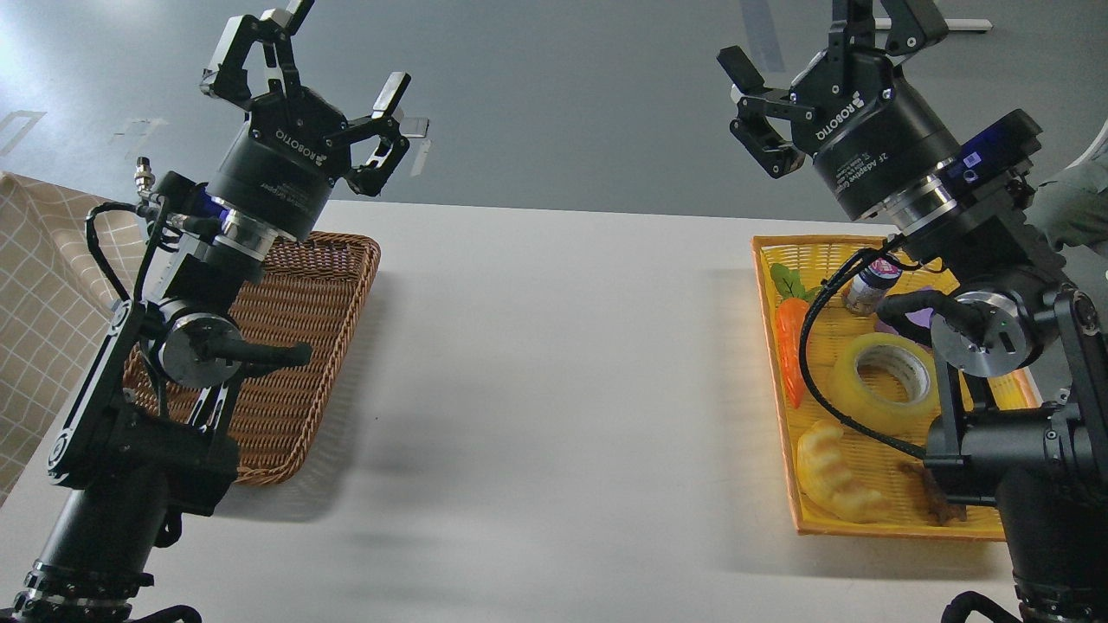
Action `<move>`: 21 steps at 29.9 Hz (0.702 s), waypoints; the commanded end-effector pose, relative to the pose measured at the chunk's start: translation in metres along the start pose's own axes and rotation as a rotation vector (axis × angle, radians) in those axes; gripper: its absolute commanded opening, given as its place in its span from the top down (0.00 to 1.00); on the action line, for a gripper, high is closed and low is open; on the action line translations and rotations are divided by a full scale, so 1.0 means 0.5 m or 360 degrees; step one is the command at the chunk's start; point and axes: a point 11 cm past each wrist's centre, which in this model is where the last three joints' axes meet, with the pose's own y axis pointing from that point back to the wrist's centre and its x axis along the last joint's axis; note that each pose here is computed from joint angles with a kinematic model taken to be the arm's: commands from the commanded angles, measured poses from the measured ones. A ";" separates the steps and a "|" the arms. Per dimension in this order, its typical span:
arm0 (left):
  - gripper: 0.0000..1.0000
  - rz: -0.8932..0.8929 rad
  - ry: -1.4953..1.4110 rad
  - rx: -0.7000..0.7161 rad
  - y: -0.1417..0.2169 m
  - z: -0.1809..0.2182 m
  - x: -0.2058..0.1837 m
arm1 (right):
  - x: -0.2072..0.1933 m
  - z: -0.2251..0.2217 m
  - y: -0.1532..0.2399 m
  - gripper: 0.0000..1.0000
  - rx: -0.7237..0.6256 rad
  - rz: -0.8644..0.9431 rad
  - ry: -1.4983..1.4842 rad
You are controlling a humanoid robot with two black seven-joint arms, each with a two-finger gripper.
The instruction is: Place and transfer tape with both arms
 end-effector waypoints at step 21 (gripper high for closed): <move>0.02 0.0009 -0.0003 -0.0009 0.004 0.004 0.005 | -0.006 -0.008 0.014 0.00 0.0059 -0.0075 0.0010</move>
